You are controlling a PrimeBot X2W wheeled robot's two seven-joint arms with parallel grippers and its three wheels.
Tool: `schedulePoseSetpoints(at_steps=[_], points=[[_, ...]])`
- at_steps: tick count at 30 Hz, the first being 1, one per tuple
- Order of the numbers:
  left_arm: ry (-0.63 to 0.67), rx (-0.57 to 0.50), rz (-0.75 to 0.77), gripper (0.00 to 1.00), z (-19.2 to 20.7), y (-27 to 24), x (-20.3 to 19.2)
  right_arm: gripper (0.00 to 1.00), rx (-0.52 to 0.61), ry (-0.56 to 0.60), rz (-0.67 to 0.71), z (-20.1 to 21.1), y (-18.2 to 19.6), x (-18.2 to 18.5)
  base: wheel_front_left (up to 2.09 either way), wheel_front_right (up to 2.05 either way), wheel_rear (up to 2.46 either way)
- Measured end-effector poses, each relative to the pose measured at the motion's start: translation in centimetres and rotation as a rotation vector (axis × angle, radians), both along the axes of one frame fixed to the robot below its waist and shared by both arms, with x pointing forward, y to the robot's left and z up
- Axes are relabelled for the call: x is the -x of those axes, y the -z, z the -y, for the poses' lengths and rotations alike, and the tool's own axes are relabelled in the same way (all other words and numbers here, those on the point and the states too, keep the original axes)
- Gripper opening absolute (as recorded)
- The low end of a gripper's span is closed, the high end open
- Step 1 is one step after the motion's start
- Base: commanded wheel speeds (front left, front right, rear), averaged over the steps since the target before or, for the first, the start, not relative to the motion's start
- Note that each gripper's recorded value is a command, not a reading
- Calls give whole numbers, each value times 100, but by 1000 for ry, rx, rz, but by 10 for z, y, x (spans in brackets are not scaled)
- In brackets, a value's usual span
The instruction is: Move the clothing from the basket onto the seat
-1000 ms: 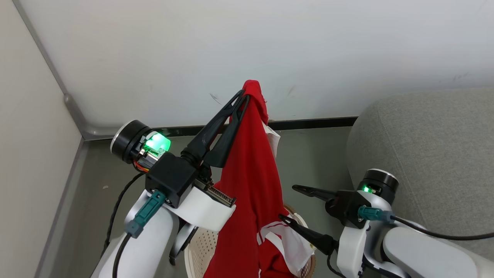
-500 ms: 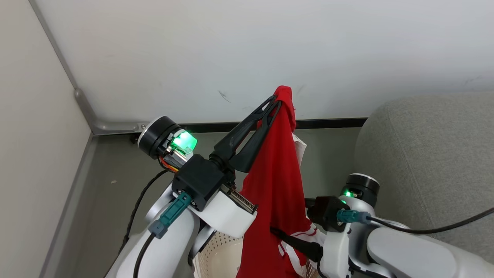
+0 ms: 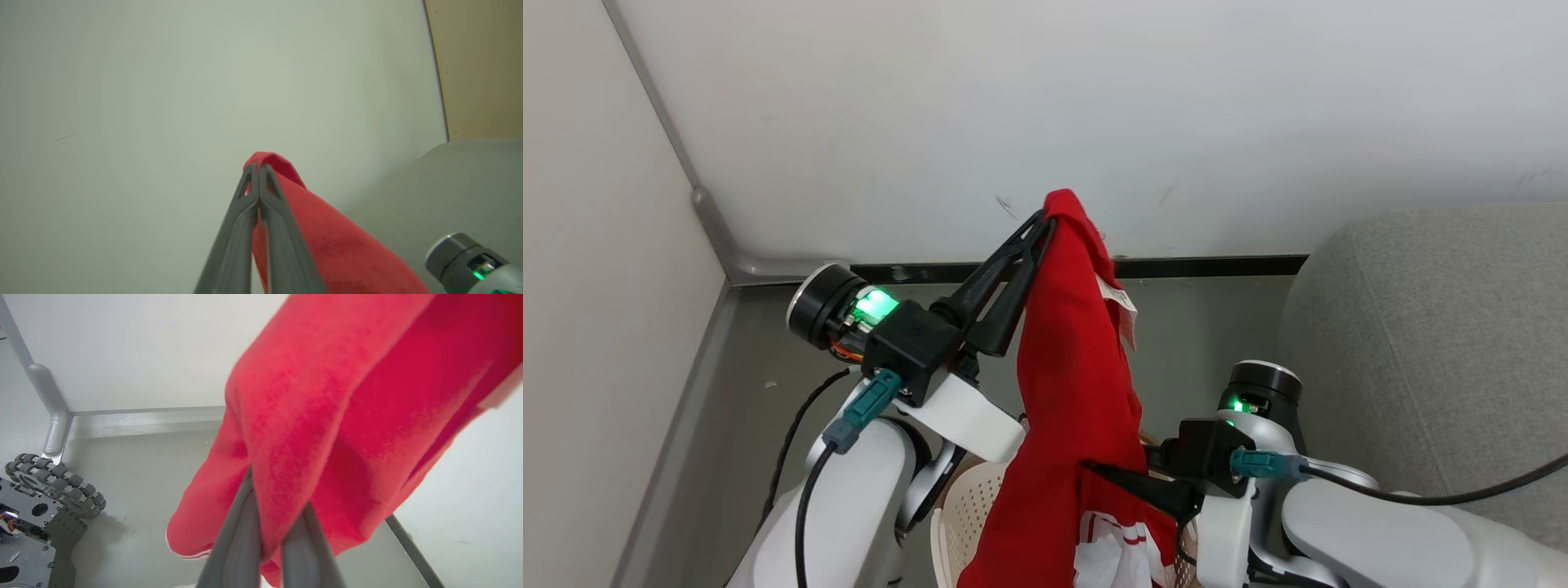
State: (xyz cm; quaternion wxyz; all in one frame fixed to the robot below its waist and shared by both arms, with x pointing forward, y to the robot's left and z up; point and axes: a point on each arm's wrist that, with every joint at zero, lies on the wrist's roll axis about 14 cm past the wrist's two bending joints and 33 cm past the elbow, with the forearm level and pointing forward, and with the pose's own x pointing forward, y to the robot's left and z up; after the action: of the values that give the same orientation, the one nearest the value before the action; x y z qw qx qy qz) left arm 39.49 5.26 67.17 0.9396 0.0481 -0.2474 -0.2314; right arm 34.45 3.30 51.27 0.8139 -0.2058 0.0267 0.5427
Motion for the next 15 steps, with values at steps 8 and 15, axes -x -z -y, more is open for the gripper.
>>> schedulePoseSetpoints(at_steps=[8,15], points=[[-109,0,-185,0,-33,54,-19,0,-103,39,-12,14,-14,-1,0,0,0],[-138,24,-274,19,-40,80,-23,0,-210,145,-6,39,-41,-19,0,0,0]])
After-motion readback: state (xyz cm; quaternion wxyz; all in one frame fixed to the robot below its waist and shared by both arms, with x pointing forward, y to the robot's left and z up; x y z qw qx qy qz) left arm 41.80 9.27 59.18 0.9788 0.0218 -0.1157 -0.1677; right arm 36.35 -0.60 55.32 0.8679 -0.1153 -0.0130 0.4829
